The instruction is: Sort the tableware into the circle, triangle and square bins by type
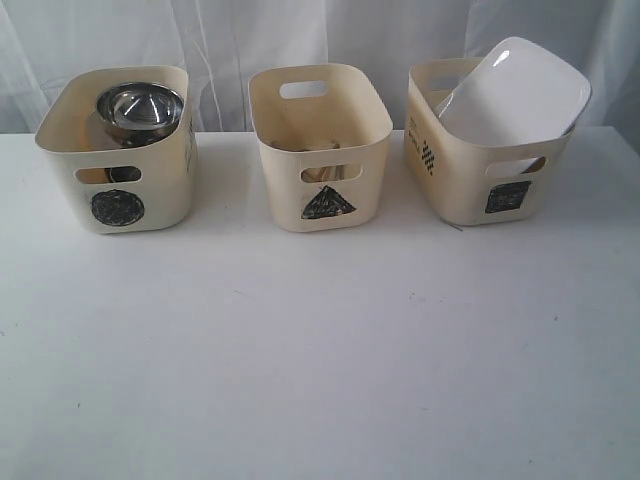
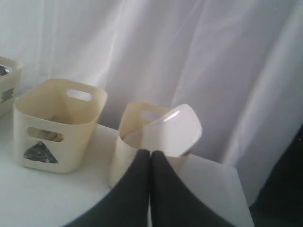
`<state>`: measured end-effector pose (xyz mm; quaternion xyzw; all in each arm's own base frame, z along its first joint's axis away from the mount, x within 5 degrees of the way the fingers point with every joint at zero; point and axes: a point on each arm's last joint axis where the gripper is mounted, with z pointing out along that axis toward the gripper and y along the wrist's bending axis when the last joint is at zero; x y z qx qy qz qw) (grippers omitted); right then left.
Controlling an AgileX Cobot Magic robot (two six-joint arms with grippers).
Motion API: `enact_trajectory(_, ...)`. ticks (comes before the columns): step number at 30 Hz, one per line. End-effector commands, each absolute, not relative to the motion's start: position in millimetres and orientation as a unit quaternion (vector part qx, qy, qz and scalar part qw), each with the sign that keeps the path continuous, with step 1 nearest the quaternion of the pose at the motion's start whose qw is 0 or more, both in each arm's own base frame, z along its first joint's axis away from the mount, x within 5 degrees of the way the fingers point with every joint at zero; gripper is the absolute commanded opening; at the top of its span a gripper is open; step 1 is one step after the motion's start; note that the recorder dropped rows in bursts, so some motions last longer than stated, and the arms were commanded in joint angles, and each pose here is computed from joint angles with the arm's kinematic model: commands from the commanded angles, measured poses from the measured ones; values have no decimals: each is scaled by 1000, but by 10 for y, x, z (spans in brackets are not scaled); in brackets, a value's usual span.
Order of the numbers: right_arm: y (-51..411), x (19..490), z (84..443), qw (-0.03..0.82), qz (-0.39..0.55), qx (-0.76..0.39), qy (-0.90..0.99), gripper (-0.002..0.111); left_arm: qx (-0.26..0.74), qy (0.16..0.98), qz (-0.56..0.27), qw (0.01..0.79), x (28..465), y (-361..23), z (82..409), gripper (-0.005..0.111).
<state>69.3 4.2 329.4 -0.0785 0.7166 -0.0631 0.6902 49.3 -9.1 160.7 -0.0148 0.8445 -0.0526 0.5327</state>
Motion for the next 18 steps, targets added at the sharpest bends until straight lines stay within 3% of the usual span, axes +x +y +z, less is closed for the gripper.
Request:
enact_trajectory(1, -50, 538, 2672, 690, -59, 26, 721, 0, -11, 850, -59, 523, 478, -104, 1581, 0)
enact_trajectory(7, -68, 549, 1917, 648, -47, 50, 758, 0, -10, 847, -56, 528, 481, -100, 1589, 0)
enact_trajectory(10, -65, 529, 1815, 605, -53, 39, 793, 0, -10, 846, -55, 530, 484, -98, 1593, 0)
enact_trajectory(18, -68, 531, 1823, 606, -78, 9, 791, 0, -10, 844, -53, 534, 487, -94, 1600, 0)
